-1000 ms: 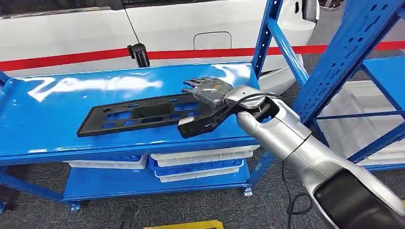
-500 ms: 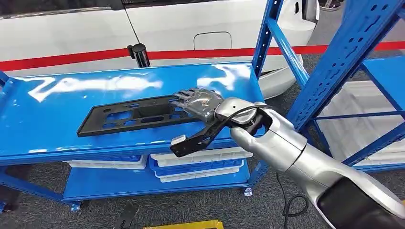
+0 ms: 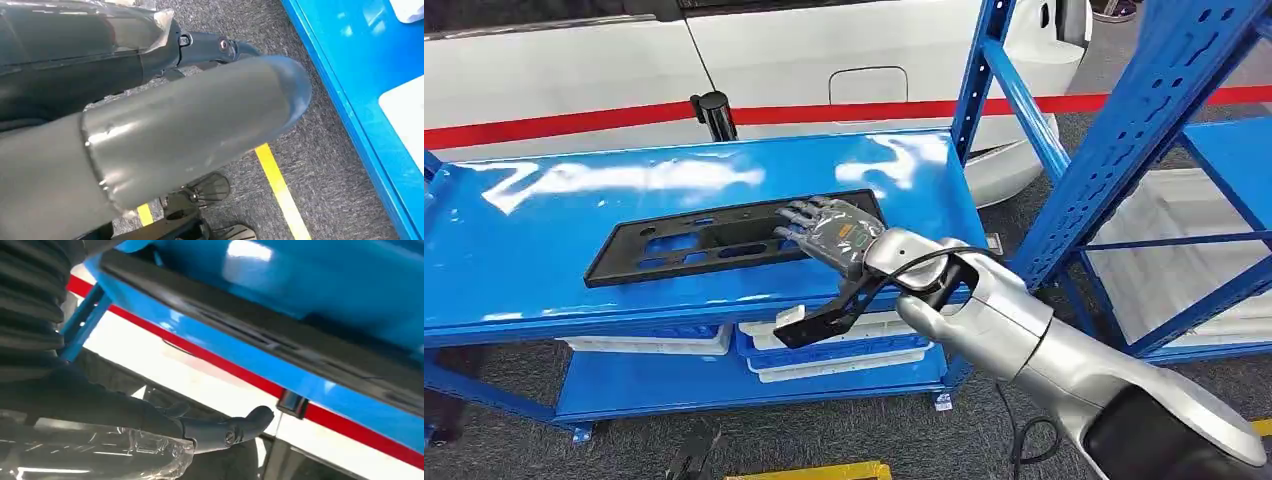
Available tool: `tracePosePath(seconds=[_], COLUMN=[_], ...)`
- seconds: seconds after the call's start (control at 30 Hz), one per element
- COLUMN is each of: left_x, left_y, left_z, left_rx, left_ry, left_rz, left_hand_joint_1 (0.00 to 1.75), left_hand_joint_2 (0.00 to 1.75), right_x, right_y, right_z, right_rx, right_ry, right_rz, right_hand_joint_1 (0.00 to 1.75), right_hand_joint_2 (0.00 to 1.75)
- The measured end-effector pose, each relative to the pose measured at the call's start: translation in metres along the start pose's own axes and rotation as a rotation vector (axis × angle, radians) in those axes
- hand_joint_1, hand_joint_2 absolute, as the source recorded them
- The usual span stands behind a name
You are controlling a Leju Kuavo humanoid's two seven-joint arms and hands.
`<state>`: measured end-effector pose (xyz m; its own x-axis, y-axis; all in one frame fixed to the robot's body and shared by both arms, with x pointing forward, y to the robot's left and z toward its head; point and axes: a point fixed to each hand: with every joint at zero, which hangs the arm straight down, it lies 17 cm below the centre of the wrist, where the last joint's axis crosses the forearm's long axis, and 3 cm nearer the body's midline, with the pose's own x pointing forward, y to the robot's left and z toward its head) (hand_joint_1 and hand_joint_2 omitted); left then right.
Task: Take the parts from the cabinet and place them on the table.
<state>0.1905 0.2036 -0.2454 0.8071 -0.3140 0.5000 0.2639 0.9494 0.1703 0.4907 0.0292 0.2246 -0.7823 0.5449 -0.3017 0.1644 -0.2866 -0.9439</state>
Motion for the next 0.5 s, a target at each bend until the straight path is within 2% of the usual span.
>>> tracePosePath(seconds=[0.2,0.5], left_x=[0.002,0.004], left_y=[-0.001,-0.001], left_z=[0.000,0.000], left_rx=[0.001,0.003], left_ry=[-0.003,-0.004], left_rz=[0.009,0.012], left_hand_joint_1=[0.00,0.00], left_hand_joint_2=[0.00,0.00], right_x=[0.017,0.018], right_y=[0.005,0.007], right_z=[-0.007,-0.010], right_rx=[0.010,0.017], right_ry=[-0.020,-0.017], right_rz=[-0.007,-0.009], right_hand_joint_1=[0.00,0.00], right_hand_joint_2=[1.75,1.75])
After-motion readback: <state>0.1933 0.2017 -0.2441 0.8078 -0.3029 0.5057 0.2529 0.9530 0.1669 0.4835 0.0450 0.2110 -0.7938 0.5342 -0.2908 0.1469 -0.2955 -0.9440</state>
